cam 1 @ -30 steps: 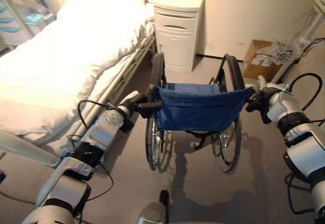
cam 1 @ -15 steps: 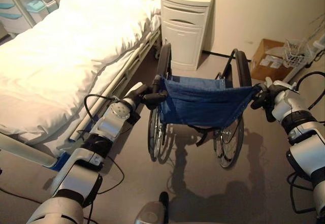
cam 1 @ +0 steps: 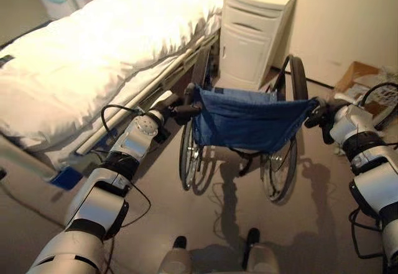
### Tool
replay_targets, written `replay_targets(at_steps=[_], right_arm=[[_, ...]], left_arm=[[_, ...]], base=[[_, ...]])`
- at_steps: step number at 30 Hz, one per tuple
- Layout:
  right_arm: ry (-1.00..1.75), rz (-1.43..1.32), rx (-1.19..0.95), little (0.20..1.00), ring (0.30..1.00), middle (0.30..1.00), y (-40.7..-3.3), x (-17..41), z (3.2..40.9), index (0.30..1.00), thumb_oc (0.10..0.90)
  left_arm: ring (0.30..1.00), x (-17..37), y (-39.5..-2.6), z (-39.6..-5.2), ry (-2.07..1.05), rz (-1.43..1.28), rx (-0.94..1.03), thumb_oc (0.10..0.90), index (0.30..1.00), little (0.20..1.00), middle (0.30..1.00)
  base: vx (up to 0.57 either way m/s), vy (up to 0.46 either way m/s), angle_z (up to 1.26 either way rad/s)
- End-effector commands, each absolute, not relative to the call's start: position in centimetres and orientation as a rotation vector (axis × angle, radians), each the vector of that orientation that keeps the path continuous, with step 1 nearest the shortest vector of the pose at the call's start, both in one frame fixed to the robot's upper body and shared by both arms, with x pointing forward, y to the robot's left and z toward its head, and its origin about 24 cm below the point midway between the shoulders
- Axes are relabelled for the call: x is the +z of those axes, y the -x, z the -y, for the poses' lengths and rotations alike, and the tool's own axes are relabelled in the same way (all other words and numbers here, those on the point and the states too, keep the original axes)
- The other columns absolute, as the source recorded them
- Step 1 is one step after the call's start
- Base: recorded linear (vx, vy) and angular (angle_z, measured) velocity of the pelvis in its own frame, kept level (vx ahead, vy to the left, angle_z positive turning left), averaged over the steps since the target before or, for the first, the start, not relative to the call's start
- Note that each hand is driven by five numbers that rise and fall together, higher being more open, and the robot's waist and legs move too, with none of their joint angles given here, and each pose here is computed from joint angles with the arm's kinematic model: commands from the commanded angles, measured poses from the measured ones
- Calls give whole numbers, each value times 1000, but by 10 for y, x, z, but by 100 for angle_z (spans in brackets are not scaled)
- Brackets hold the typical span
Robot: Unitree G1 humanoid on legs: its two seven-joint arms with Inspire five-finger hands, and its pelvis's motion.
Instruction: Push the wheelchair next to the bed
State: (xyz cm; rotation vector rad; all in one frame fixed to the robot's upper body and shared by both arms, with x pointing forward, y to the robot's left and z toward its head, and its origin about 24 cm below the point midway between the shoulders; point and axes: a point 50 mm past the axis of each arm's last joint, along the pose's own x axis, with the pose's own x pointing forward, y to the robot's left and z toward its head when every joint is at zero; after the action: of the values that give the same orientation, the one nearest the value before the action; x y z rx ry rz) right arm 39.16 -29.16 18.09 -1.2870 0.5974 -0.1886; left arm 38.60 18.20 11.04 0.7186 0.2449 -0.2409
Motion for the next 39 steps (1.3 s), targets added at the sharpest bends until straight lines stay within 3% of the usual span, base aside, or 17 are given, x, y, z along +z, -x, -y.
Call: replay_targets(at_steps=[1,11,22,39], right_arm=[[1480,-207,315,300,300,300,-413,166,164,300,400],[1474,-217,244,300,300,300,-417,177,180,300,400],[1456,-249,235,300,300,300,-414,162,175,300,400],[1375,-132,203,300,300,300,-424,179,132,300,400]], left_arm=[[300,65,-371,-199,-959,-400,-212,400,300,300,300],[300,110,-391,-224,-811,-271,56,400,300,300,300],[300,108,-382,-248,-846,-317,39,400,300,300,300],[300,153,-404,-239,-849,-198,186,400,300,300,300]], base=[[147,-135,100],[126,-77,41],[270,166,-54],[74,116,-19]])
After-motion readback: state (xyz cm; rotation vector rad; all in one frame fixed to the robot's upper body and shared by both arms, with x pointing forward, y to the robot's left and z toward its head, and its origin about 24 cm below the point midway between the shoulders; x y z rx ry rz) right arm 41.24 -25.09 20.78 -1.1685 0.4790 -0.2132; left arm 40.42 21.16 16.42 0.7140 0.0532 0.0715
